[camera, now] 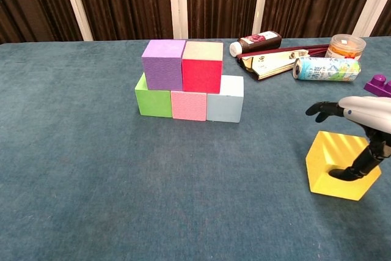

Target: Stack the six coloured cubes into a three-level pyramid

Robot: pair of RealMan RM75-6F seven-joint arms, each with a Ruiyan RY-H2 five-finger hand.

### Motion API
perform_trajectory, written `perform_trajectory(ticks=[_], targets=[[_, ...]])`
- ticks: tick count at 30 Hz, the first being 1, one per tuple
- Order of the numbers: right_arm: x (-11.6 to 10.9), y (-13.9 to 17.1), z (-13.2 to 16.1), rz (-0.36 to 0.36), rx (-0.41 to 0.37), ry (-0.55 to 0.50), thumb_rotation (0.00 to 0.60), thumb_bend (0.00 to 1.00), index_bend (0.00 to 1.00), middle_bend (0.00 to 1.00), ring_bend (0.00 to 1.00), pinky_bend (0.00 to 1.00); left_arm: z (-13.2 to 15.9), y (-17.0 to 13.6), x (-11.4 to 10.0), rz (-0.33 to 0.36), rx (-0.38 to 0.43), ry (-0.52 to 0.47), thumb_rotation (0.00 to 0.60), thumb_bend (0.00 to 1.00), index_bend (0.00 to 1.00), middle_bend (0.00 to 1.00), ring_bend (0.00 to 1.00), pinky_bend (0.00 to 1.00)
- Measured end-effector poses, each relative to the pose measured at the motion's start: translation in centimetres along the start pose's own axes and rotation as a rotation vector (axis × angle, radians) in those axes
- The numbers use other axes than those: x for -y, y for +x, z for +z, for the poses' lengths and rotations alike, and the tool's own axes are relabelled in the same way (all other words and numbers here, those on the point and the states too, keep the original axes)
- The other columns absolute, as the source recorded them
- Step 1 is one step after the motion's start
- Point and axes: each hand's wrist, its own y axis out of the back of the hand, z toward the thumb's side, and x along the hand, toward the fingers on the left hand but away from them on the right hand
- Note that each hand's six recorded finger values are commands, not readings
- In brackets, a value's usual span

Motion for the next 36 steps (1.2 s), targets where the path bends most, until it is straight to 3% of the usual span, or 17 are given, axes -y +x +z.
perform_trajectory(ticks=[14,26,36], targets=[[0.4,1.6,-0.8,0.037,0.068,0.027,0.6,0.29,0.16,0.18,0.0,0.0,-0.3,0.4,0.6,-0.031,-0.021,0.007,0.6,0.37,0.07,0.01,0.0,0.0],[0.2,1.4,-1.2,0.005,0.088,0.038,0.6,0.29,0.26,0.23,0.06,0.0,-0.3,0.5,0.7,-0.032,-0.029,0.004,0.6,0.37,0.1,0.01,0.0,0.0],[0.3,1.2,-0.9,-0.009,0.094,0.035,0.6,0.29,0.27,0.3,0.12,0.0,-0.3,0.6,0.9,-0.034,-0.037,-0.003,0.6,0.37,0.11,0.01,0.0,0.0]])
